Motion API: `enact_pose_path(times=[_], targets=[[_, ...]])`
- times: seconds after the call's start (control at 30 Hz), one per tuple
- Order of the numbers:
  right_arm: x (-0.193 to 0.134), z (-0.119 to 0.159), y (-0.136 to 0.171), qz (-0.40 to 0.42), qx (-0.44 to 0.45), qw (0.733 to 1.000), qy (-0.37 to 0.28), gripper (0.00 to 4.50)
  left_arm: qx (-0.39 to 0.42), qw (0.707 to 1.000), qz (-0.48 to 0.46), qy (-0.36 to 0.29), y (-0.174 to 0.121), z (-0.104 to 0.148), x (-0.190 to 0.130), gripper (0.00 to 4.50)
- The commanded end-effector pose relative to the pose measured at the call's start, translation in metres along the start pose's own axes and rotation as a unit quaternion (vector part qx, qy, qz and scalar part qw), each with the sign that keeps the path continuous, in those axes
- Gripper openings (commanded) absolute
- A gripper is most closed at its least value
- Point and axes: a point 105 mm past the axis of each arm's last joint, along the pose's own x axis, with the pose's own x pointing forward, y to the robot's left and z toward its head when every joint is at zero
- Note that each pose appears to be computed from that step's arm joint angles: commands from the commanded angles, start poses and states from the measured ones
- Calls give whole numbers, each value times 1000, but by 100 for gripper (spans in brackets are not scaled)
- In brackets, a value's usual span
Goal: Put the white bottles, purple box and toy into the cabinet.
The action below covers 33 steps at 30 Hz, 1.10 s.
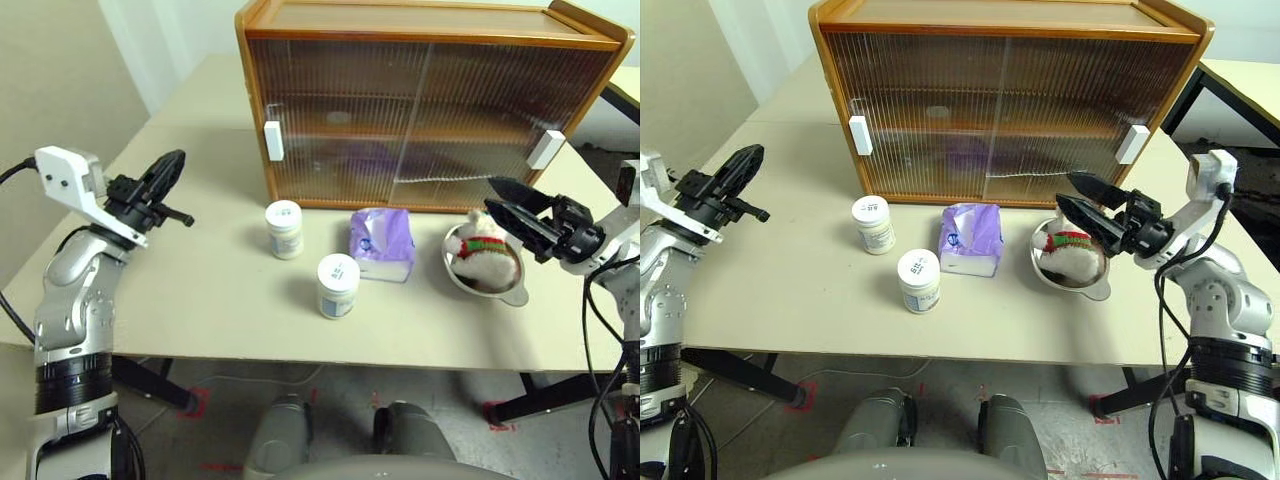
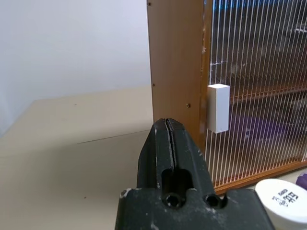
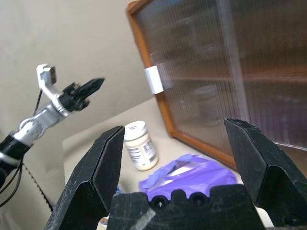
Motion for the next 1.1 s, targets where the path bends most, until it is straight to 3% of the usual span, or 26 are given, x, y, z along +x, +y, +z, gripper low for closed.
enact_pose_path(times=[0.03, 0.23, 0.6, 1.1], targets=[[7, -1, 9, 16, -26, 1000, 5, 450, 6, 1000, 1, 22, -2, -8, 11, 4], [18, -2, 20, 35, -64, 997, 5, 450, -12, 999, 7, 31, -4, -19, 33, 4], [29, -5, 30, 37, -85, 996, -18, 450, -23, 998, -39, 48, -34, -35, 57, 4], [46, -8, 41, 56, -87, 994, -19, 450, 6, 998, -30, 52, -34, -43, 71, 4]])
